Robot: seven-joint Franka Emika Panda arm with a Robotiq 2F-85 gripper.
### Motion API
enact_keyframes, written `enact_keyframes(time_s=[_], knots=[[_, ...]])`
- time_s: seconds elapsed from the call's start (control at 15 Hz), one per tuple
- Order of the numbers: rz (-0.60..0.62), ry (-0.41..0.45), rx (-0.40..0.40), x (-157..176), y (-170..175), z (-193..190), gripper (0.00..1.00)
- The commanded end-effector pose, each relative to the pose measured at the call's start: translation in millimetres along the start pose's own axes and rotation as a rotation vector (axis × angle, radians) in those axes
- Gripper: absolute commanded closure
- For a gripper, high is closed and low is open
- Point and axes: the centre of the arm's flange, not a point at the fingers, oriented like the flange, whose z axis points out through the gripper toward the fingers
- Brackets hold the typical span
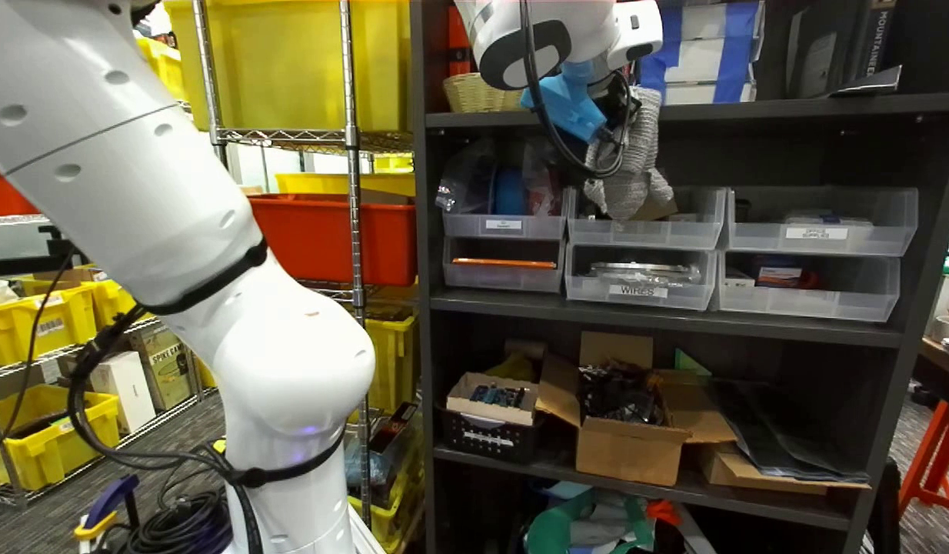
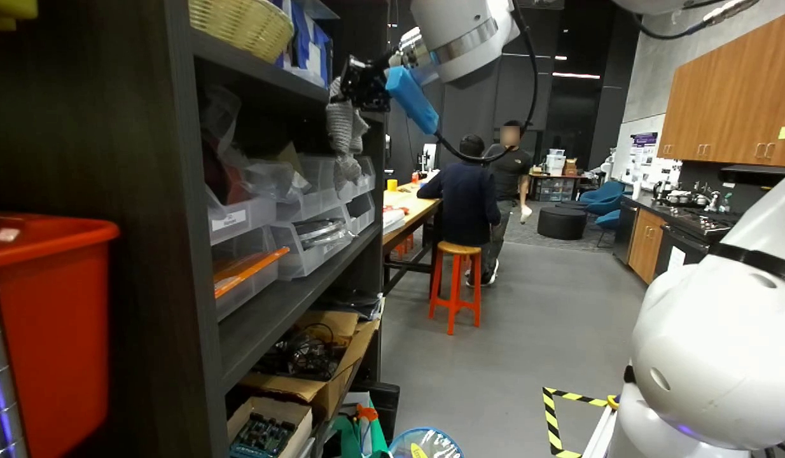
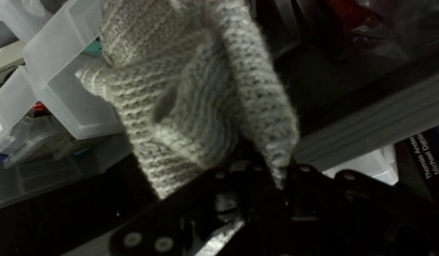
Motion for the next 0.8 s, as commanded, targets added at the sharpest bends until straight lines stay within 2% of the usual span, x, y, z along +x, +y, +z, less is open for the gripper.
enact_keyframes(time_s=[0.0,0.33,0.73], knots=[[-0.039,-0.005,0.036,-20,-17,1,0.97],[-0.019,0.006,0.050,-12,-18,-5,0.97],[0.099,0.048,0.080,36,3,-35,0.97]])
